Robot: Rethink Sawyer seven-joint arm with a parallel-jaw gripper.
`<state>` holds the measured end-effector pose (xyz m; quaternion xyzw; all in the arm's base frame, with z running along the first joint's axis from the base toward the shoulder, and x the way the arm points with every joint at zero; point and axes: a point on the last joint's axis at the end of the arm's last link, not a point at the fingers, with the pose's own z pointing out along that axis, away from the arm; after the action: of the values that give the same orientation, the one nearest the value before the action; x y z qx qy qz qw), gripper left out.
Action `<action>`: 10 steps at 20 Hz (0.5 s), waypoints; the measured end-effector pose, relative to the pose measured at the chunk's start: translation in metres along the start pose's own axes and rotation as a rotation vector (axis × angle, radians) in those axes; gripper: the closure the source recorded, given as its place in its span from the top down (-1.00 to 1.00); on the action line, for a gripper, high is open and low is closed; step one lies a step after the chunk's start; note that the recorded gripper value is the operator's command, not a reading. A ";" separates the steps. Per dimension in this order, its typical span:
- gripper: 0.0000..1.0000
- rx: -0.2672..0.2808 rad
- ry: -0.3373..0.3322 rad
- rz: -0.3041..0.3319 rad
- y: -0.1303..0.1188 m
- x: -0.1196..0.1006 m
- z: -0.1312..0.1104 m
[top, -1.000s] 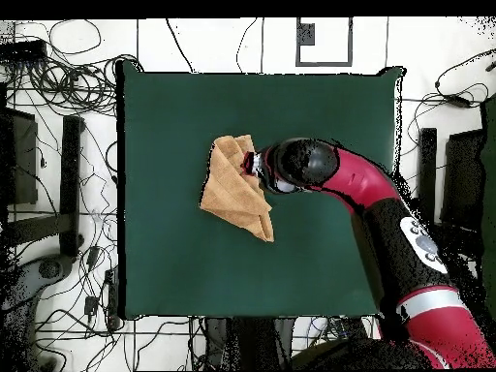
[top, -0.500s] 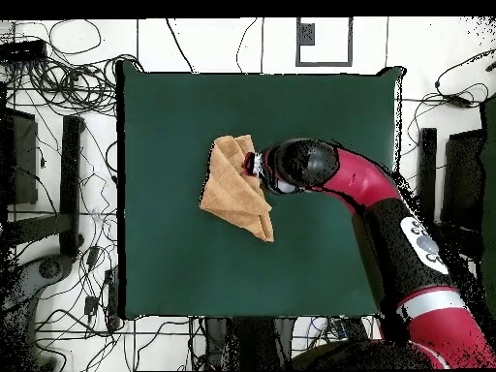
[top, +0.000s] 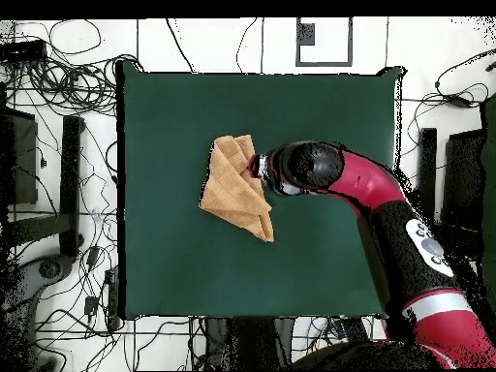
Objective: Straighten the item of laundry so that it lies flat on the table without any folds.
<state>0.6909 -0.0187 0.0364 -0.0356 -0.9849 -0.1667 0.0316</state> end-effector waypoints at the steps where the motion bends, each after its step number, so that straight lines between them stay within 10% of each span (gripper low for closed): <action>1: 1.00 -0.001 0.000 0.002 -0.001 0.000 0.000; 10: 1.00 -0.029 0.032 0.028 -0.013 0.008 0.016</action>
<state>0.6807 -0.0252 0.0173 -0.0470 -0.9811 -0.1810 0.0492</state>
